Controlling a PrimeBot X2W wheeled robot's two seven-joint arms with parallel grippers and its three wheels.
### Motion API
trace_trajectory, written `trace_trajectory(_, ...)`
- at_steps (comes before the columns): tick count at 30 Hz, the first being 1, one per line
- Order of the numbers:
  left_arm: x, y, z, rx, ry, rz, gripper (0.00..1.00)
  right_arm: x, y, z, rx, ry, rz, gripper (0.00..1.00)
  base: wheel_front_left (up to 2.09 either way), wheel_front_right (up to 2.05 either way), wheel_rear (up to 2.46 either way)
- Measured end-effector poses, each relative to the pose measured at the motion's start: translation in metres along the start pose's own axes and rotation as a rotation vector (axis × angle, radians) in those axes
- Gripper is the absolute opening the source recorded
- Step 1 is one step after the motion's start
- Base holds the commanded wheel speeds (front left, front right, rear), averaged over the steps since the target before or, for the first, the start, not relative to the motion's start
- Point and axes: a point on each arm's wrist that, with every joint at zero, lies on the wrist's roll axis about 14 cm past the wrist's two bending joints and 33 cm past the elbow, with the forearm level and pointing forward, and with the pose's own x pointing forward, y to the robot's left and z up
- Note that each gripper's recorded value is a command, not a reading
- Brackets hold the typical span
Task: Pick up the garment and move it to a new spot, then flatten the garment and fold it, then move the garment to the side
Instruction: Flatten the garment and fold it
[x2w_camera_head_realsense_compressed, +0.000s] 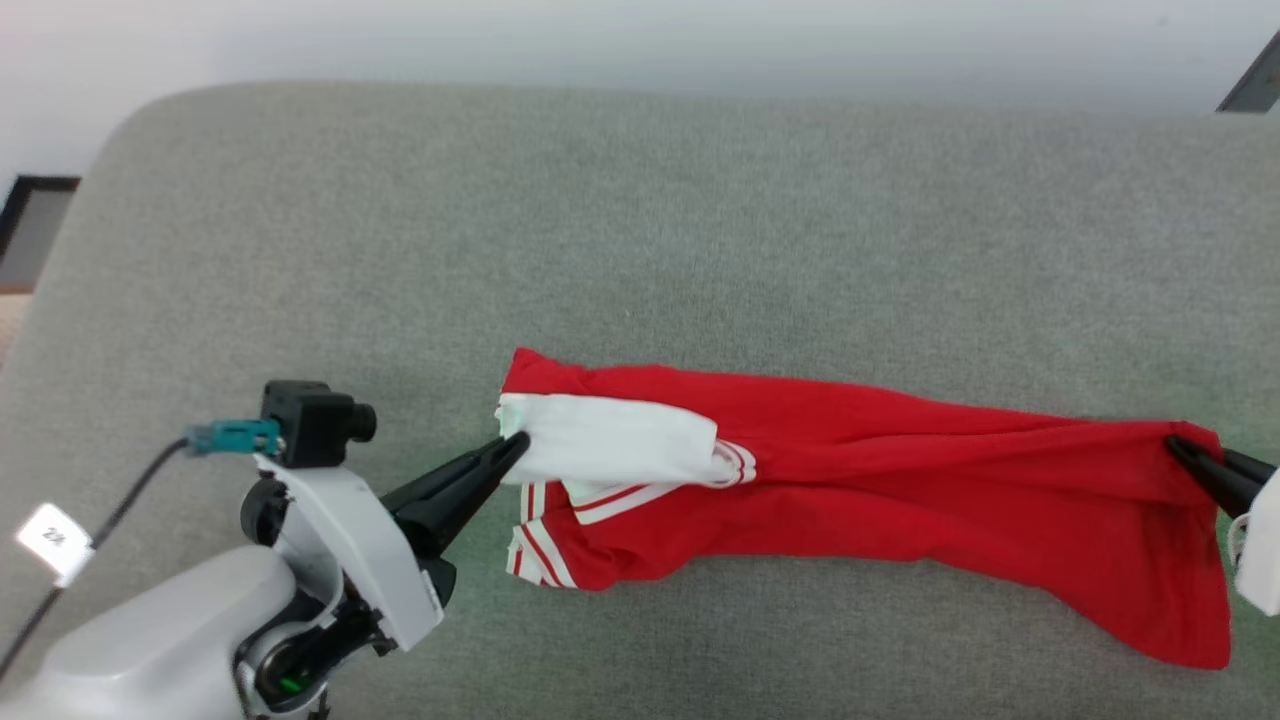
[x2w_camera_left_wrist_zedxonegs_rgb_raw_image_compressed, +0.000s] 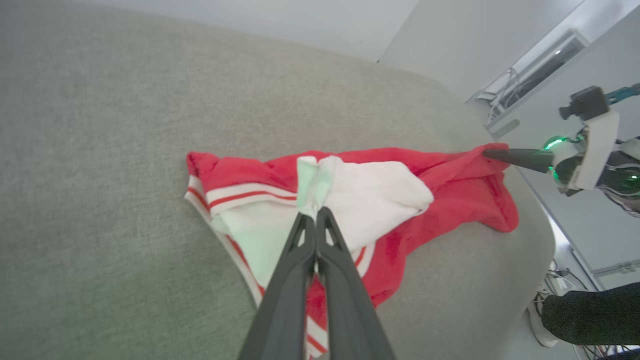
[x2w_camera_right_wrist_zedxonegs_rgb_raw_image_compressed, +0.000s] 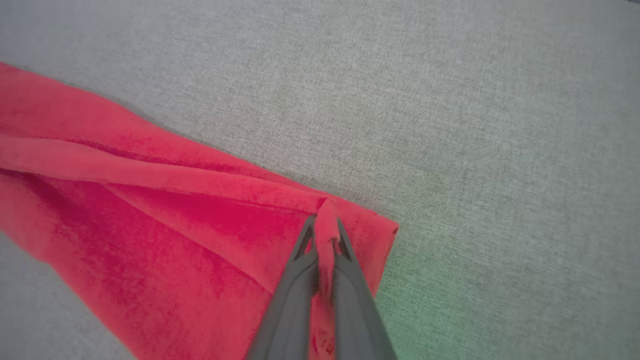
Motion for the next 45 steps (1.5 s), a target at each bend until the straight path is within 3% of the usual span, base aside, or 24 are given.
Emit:
trace_trajectory(10,0.026,0.033,-0.048,-0.028,0.102,0.084,0.00,0.022,0.003,-0.033,0.020,0.058,-0.020,0.00,0.00,0.00,0.00)
trace_trajectory(11,0.028,0.034,-0.051,-0.020,0.108,0.083,0.17,0.022,0.003,-0.033,0.026,0.050,-0.022,0.00,0.00,0.00,0.00)
trace_trajectory(12,0.030,0.033,-0.053,-0.012,0.112,0.080,0.33,0.023,0.003,-0.032,0.031,0.040,-0.023,0.13,0.00,0.00,0.00)
trace_trajectory(13,0.031,0.034,-0.053,-0.007,0.107,0.081,0.45,0.023,0.004,-0.031,0.033,0.032,-0.023,0.41,0.00,0.00,0.00)
trace_trajectory(14,0.031,0.033,-0.052,-0.004,0.101,0.079,0.64,0.022,0.005,-0.029,0.037,0.021,-0.023,0.65,0.00,0.00,0.00)
trace_trajectory(15,0.031,0.033,-0.050,0.005,0.095,0.079,0.93,0.022,0.006,-0.026,0.043,0.007,-0.020,1.00,0.00,0.00,0.00)
trace_trajectory(16,0.030,0.033,-0.048,0.014,0.084,0.081,1.00,0.020,0.007,-0.022,0.055,-0.011,-0.018,1.00,0.00,0.00,0.00)
trace_trajectory(24,0.014,0.031,-0.011,-0.011,-0.109,0.124,1.00,-0.006,-0.002,-0.003,0.151,-0.119,-0.041,1.00,0.00,0.00,0.00)
trace_trajectory(35,-0.040,0.033,-0.032,-0.092,-0.296,0.290,1.00,-0.013,-0.008,-0.037,0.306,-0.020,-0.062,1.00,0.00,0.00,0.00)
trace_trajectory(39,-0.062,0.042,-0.035,-0.063,-0.344,0.374,1.00,-0.011,-0.008,-0.046,0.337,0.020,-0.067,1.00,0.00,0.00,0.00)
trace_trajectory(45,-0.095,0.051,-0.019,0.082,-0.425,0.490,1.00,-0.008,-0.003,-0.053,0.382,0.068,-0.064,1.00,0.00,0.00,0.00)
